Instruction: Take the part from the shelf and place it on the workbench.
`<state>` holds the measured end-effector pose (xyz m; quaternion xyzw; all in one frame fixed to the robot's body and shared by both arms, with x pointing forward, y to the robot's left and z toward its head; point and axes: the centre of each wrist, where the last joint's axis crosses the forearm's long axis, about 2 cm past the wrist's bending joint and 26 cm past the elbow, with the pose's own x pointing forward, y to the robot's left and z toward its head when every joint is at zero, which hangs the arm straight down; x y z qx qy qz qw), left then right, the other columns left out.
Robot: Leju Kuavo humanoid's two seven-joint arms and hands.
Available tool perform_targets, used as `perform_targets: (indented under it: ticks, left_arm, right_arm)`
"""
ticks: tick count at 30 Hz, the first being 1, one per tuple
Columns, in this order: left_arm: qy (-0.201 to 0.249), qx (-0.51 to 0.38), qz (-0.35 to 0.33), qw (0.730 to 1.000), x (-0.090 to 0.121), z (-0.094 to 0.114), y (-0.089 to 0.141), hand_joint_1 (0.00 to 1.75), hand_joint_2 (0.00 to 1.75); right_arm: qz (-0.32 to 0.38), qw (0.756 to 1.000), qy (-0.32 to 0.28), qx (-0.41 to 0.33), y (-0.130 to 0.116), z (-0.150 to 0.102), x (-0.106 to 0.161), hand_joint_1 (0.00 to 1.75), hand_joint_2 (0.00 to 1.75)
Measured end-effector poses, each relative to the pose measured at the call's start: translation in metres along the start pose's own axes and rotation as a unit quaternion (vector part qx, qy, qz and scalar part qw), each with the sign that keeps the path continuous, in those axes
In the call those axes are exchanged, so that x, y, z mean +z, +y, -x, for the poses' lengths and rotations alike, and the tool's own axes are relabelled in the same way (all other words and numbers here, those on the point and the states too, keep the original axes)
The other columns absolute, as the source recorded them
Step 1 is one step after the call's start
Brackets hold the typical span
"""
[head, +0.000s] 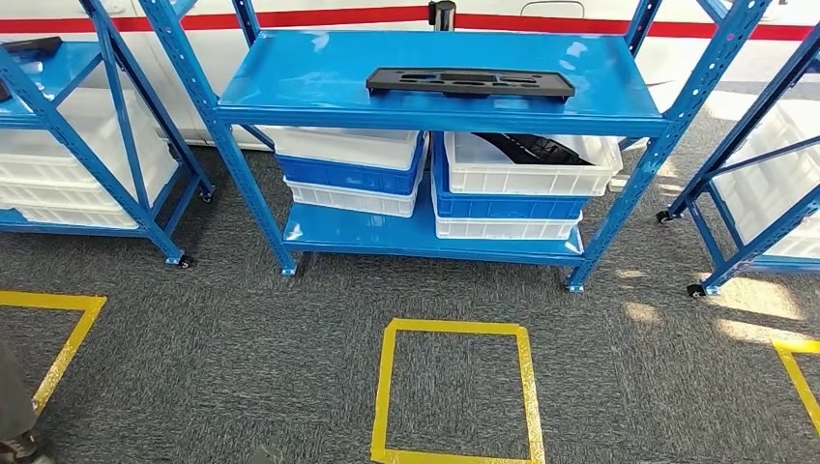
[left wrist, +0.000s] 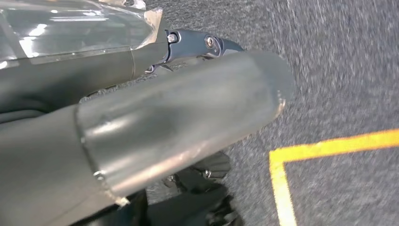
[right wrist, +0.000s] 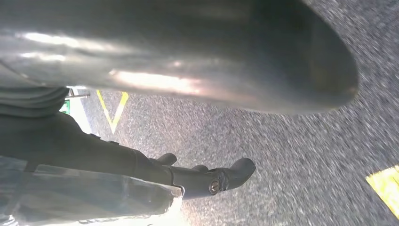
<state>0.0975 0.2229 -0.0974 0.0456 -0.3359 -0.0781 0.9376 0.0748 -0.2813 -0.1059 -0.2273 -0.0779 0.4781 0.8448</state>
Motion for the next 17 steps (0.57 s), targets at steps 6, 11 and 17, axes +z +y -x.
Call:
perform_targets:
  ticks: [6,11,17]
  left_arm:
    - [0.004,0.011,-0.01,1.0,0.003,0.007,0.002,0.0,0.0]
    - [0.003,0.009,-0.01,1.0,0.004,0.009,0.002,0.0,0.0]
    - [0.003,0.009,-0.009,1.0,0.005,0.011,0.003,0.0,0.0]
  right_arm:
    - [0.003,1.0,-0.003,0.0,-0.002,0.001,-0.001,0.0,0.0]
    - [0.0,1.0,-0.002,0.004,-0.001,0.003,-0.001,0.0,0.0]
    - [0.002,1.0,-0.002,0.006,-0.004,0.003,-0.002,0.0,0.0]
